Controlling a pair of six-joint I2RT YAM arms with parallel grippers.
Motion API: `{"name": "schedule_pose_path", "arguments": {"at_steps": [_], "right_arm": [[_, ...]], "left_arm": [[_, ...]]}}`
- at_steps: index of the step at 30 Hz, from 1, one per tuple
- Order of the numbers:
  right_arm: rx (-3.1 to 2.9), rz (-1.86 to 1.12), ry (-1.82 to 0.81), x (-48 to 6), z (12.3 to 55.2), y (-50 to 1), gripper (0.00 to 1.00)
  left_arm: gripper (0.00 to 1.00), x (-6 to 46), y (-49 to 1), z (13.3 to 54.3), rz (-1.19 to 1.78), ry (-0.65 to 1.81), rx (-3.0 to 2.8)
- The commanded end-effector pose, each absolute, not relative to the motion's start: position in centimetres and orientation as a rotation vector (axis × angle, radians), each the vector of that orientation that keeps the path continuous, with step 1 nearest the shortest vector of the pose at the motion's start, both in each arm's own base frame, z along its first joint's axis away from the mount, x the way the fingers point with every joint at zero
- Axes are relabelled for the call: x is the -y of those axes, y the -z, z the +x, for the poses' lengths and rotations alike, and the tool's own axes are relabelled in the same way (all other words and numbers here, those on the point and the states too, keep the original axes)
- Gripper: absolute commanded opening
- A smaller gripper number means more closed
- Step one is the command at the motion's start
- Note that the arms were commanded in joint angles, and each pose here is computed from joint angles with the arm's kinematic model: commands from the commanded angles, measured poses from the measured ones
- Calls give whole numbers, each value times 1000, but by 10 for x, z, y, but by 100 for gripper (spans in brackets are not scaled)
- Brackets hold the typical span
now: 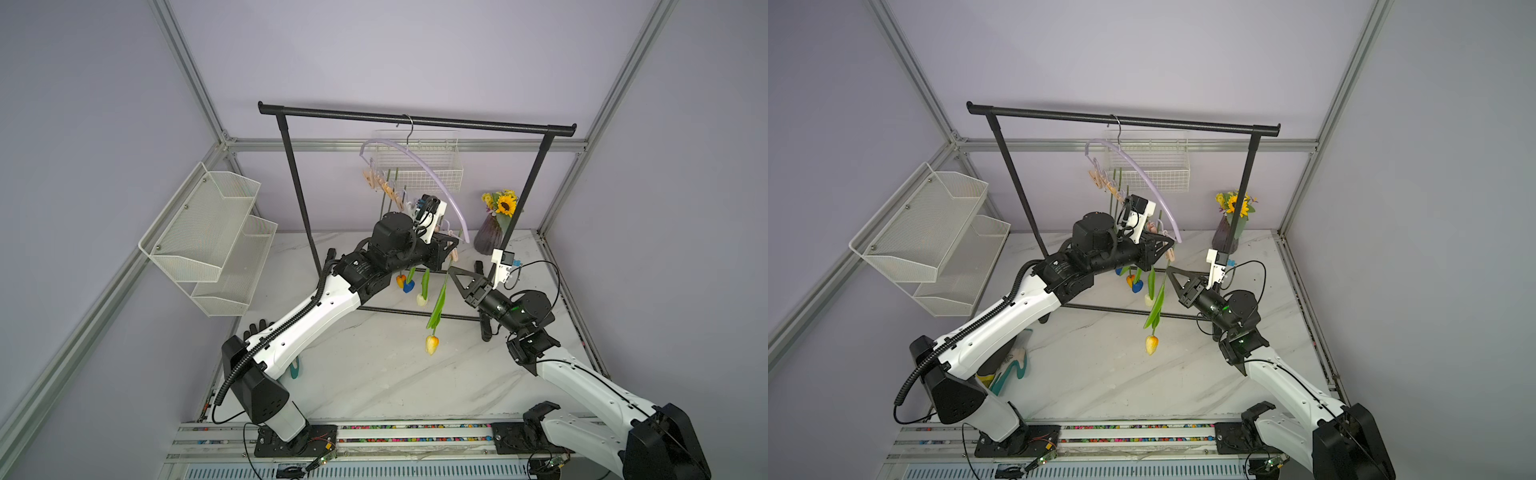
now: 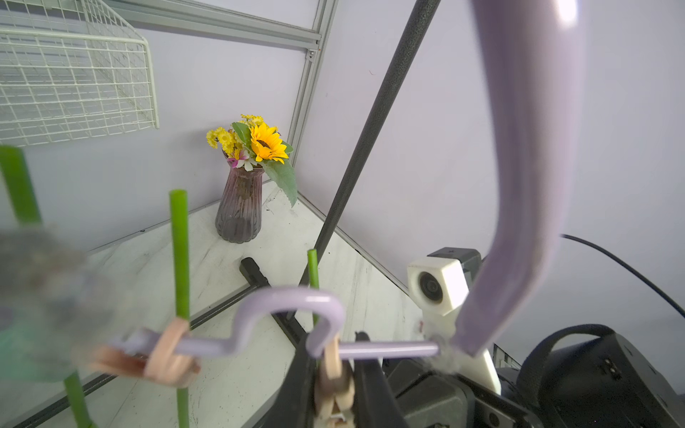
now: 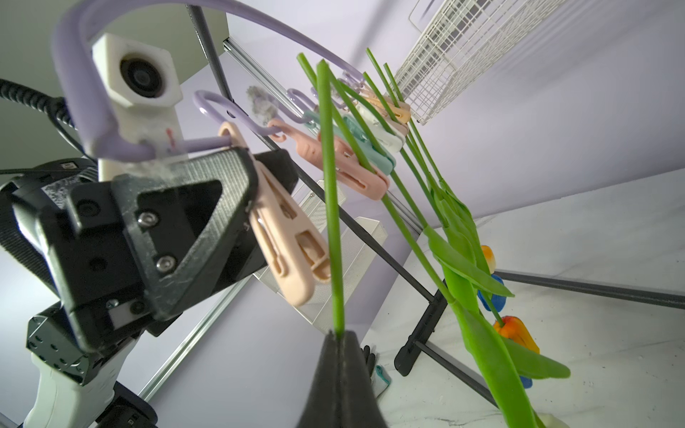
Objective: Dry the flowers on a clothes hanger
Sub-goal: Clamp the flower onto the hanger.
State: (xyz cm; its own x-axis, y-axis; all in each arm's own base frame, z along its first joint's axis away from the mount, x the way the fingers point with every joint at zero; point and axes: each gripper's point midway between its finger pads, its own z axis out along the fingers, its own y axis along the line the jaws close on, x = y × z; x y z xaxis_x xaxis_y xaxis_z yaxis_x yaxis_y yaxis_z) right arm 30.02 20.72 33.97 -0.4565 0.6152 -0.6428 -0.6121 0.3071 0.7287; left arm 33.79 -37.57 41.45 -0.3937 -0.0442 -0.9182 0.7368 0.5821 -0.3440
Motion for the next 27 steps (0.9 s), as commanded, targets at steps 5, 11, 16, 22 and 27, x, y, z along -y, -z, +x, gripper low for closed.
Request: {"name": "schedule_pose_path", "arguments": {"at_steps": [5,11,16,22,27], "right_arm": [[-1463,-30,-1431,-210,292,-347,0],[-1454,-19,-1416,-207,291,-350,0],[-1456,-19,-1408,-206,290,-350,0],[-1447,-55,-1430,-210,287,-352,0],[-1447,-77,-1450,-214,285,-352,0]], "left_arm": [[15,368,-441,338,531,965,-1714],[14,366,-442,337,531,964,-1714],[13,366,-442,337,530,964,-1713],[13,367,-443,337,530,970,-1708],[13,370,-443,336,542,991,-1702]]}}
